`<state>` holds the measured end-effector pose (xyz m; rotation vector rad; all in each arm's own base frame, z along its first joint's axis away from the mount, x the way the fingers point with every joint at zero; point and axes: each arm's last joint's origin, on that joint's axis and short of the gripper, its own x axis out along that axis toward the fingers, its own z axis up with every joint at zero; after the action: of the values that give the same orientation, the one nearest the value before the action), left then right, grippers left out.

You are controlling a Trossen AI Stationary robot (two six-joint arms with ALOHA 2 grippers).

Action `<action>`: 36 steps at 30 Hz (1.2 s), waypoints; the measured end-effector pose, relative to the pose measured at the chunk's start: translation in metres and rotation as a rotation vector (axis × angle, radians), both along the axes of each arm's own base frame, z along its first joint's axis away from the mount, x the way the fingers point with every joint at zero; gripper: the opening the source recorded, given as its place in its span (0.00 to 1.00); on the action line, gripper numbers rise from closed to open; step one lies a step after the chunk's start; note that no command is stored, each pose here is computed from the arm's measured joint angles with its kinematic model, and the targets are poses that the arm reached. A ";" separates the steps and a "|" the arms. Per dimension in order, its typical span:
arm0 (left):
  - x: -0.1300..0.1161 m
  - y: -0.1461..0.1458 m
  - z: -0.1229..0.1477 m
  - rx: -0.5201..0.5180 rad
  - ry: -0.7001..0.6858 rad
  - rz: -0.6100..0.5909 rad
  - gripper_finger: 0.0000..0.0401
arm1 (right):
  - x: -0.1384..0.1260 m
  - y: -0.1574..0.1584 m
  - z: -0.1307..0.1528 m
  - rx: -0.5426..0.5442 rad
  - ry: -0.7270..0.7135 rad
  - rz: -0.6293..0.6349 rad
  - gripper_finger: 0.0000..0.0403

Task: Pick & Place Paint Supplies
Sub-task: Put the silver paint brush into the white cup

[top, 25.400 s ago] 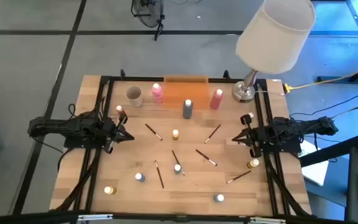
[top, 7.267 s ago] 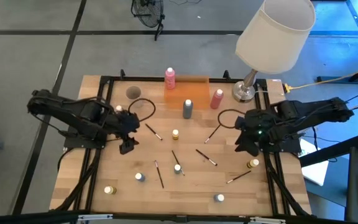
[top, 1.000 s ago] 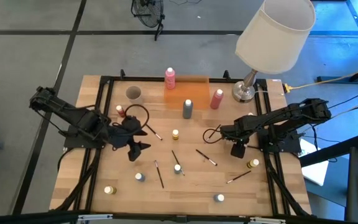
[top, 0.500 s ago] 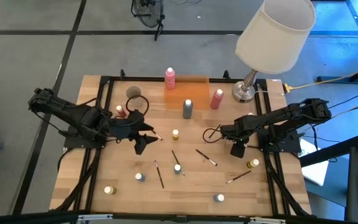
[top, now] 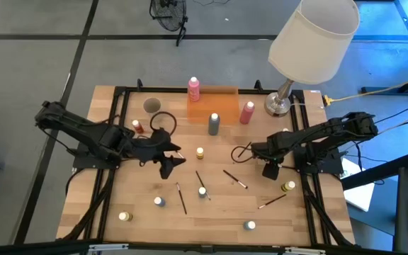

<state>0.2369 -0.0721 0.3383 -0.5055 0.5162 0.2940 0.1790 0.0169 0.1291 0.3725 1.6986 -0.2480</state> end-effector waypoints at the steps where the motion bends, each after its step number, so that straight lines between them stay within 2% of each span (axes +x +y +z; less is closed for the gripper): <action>1: 0.002 -0.001 -0.002 0.000 0.009 -0.004 0.68 | 0.000 0.001 0.000 -0.007 0.001 0.005 0.51; 5: 0.013 -0.006 -0.007 -0.021 0.003 -0.029 0.68 | -0.001 0.001 0.000 -0.020 0.003 0.013 0.46; 8: 0.022 -0.009 0.001 -0.045 -0.121 -0.044 0.68 | -0.001 0.001 0.000 -0.023 0.005 0.014 0.42; 13: 0.030 -0.013 0.022 0.036 -0.331 -0.139 0.68 | -0.001 0.001 0.000 -0.016 0.010 0.009 0.34; 17: 0.032 -0.014 0.032 0.084 -0.424 -0.187 0.68 | -0.002 0.001 -0.001 -0.014 0.014 0.010 0.27; 26: 0.034 -0.012 0.042 0.150 -0.519 -0.195 0.68 | 0.003 0.002 -0.007 0.000 0.057 0.010 0.14; 33: 0.034 -0.013 0.042 0.139 -0.524 -0.214 0.68 | 0.003 0.002 -0.008 0.000 0.051 0.016 0.03; 36: 0.033 -0.016 0.042 0.134 -0.525 -0.224 0.68 | 0.004 0.002 -0.007 0.009 0.053 0.016 0.02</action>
<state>0.2698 -0.0878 0.3807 -0.3705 0.0389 -0.0246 0.1826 0.0187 0.1218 0.3615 1.7541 -0.2409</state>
